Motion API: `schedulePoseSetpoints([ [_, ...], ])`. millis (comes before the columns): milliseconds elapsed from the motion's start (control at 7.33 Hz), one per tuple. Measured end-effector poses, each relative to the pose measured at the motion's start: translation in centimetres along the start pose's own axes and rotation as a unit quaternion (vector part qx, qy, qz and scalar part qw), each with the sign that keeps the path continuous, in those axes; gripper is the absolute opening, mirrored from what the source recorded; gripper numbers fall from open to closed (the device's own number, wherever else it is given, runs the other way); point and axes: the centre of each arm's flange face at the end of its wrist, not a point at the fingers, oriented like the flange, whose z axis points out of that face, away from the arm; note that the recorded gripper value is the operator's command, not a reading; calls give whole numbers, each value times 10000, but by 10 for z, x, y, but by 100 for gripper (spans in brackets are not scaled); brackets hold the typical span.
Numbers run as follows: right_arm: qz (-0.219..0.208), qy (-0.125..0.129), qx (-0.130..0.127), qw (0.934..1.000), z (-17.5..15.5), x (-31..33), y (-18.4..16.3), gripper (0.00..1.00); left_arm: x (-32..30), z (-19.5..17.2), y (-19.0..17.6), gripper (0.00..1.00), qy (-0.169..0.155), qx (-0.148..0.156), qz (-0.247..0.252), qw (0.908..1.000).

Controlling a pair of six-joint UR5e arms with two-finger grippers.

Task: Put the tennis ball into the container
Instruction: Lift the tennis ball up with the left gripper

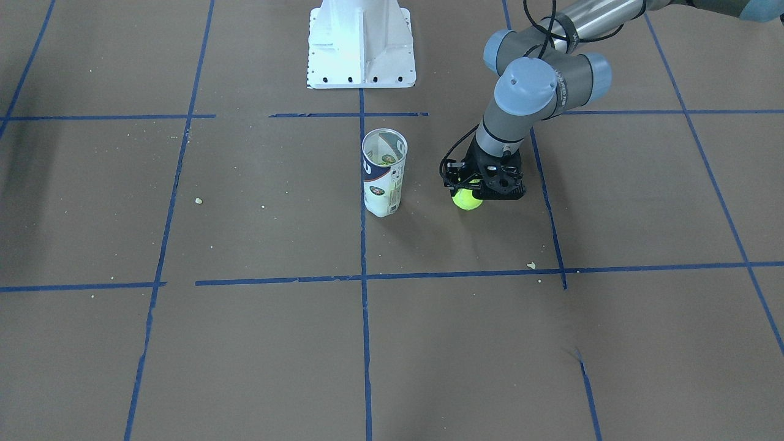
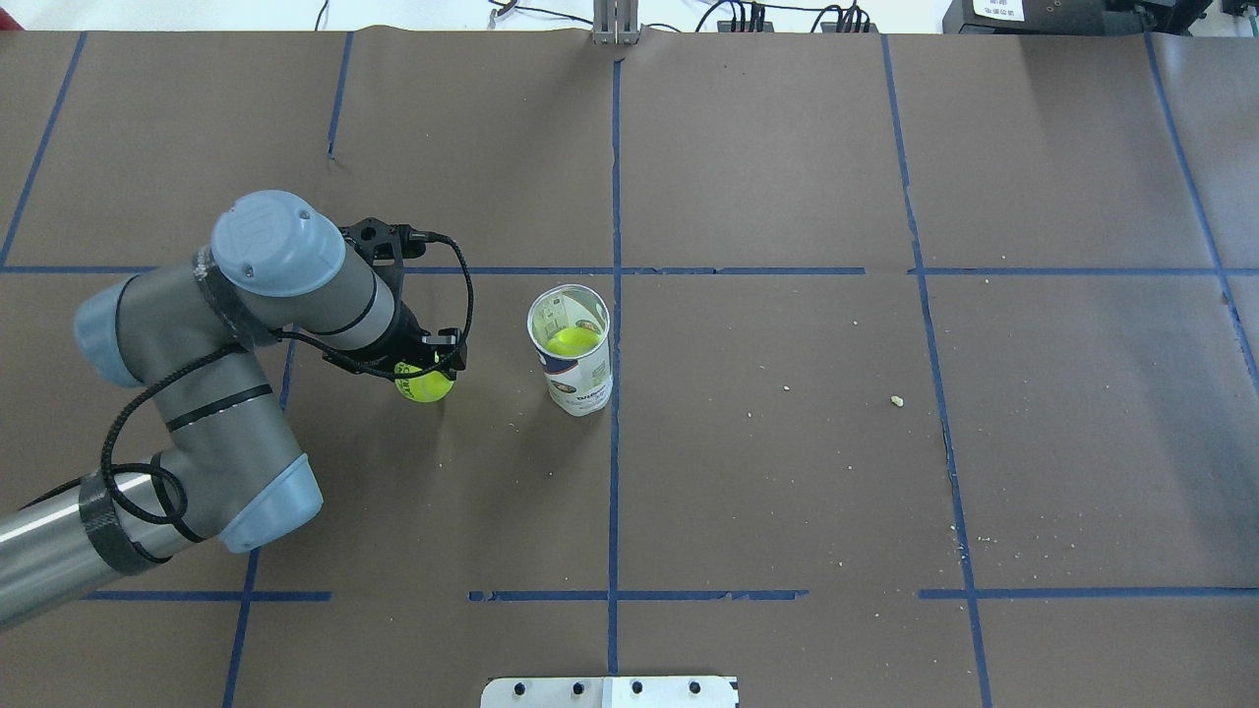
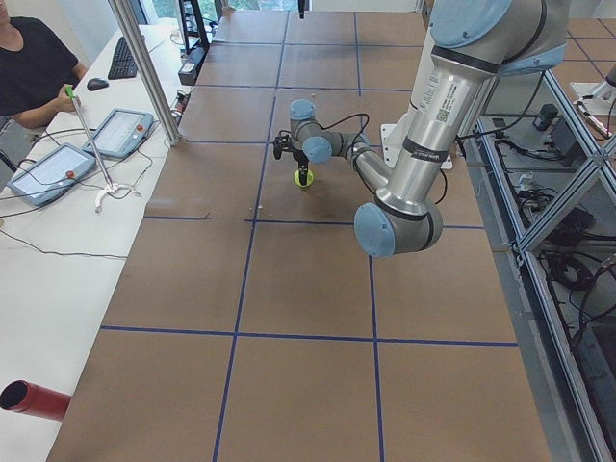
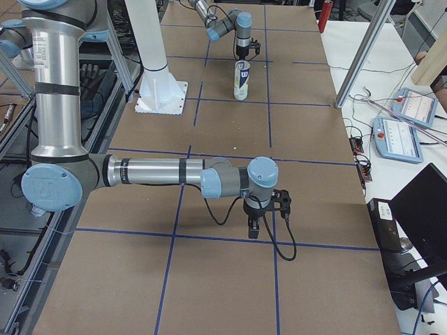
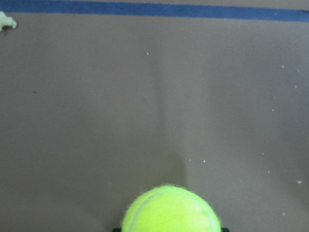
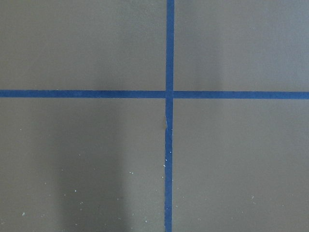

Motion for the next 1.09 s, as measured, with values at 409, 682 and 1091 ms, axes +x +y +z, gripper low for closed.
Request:
schedulePoseSetpoints([
  [409, -1, 0, 0, 10000, 0, 0, 0, 100, 8, -137, -25, 0, -302, 335, 10, 9990],
  [682, -1, 0, -1, 10000, 0, 0, 0, 100, 27, -229, -34, 0, -468, 497, -125, 9976],
  [1091, 0, 0, 1, 10000, 0, 0, 0, 100, 83, -265, -33, 0, -285, 117, -299, 9991],
])
